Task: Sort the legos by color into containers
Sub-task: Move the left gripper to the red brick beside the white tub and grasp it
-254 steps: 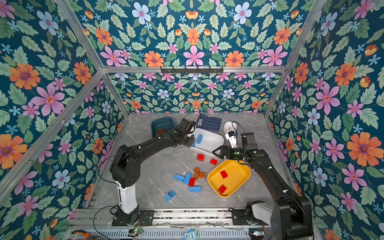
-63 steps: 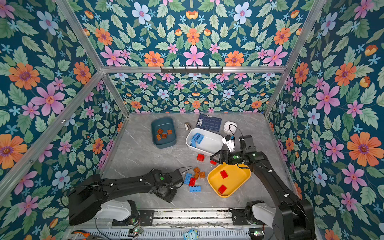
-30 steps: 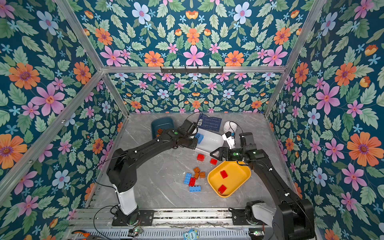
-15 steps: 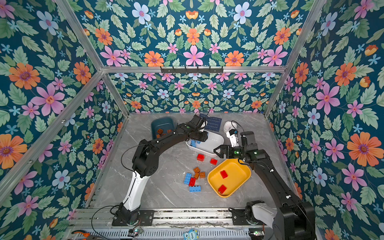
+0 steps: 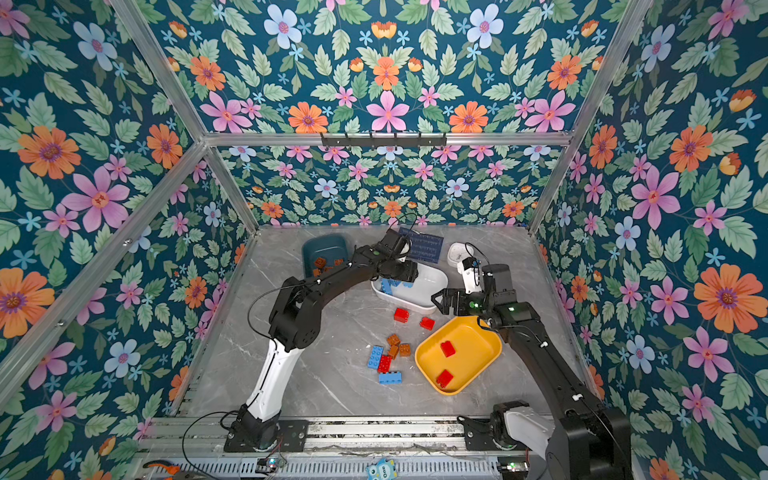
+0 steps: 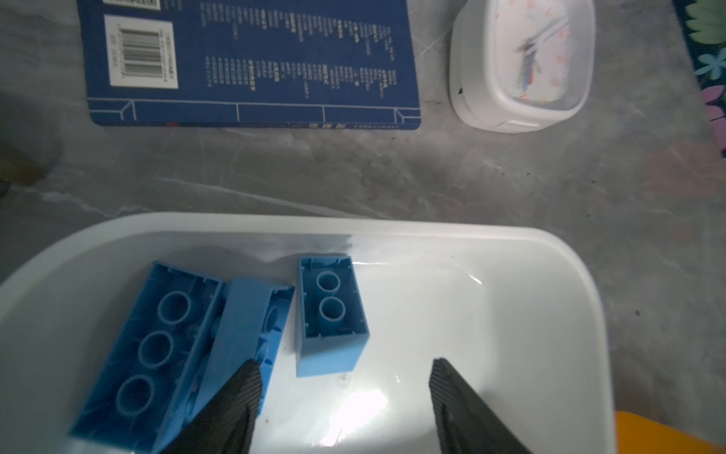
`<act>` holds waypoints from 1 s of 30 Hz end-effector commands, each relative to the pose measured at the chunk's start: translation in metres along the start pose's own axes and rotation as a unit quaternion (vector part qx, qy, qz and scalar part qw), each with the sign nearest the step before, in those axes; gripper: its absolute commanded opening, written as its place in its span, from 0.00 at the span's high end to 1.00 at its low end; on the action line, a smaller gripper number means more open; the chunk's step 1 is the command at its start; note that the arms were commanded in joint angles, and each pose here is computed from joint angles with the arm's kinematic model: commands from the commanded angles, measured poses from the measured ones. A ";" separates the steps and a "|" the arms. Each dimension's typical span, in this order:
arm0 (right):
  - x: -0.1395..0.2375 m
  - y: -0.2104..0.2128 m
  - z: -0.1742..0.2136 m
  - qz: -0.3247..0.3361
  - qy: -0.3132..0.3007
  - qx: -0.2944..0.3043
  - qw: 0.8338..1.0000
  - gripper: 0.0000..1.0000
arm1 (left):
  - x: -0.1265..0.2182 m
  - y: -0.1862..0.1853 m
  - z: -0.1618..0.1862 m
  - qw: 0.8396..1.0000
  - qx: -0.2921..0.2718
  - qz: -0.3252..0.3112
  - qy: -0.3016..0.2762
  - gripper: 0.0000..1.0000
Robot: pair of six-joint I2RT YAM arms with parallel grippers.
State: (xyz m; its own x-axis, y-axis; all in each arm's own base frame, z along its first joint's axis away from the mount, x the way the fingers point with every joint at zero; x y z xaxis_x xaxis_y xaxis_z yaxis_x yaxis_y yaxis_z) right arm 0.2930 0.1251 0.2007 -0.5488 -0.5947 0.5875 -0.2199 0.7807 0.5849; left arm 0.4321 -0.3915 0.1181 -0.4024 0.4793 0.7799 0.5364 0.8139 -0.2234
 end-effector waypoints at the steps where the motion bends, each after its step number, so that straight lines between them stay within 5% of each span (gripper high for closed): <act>1: -0.001 0.006 -0.006 -0.017 -0.008 0.009 1.000 0.01 | 0.023 -0.009 0.000 1.000 -0.004 0.010 -0.003 0.26; 15: -0.008 0.019 -0.004 -0.067 0.018 0.004 0.998 0.01 | 0.086 -0.043 0.100 0.999 -0.013 -0.036 0.038 0.22; 24: -0.011 0.018 -0.002 -0.074 0.023 -0.001 0.997 0.01 | 0.065 -0.044 0.131 0.996 0.071 -0.054 0.013 0.21; 30: -0.011 0.018 0.001 -0.073 0.024 -0.001 0.997 0.01 | 0.046 -0.034 0.139 0.994 0.072 -0.085 0.017 0.21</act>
State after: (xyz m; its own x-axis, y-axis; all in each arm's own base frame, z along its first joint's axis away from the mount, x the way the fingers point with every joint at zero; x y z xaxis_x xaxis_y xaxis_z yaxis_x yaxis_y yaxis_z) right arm 0.2945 0.1432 0.2010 -0.4704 -0.6986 0.5392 -0.2754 0.6967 0.6623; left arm 0.2823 -0.3505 0.0805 -0.4014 0.3375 0.8515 0.3881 0.9047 -0.1756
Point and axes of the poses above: each gripper's point midway between its finger pads, its own x axis back along the fingers, its own y axis along the line the jaws close on, z = x × y, the point moved 2 cm from there along x, back along the fingers, and after that the axes turned 7 degrees about -x, right-handed, at the moved point
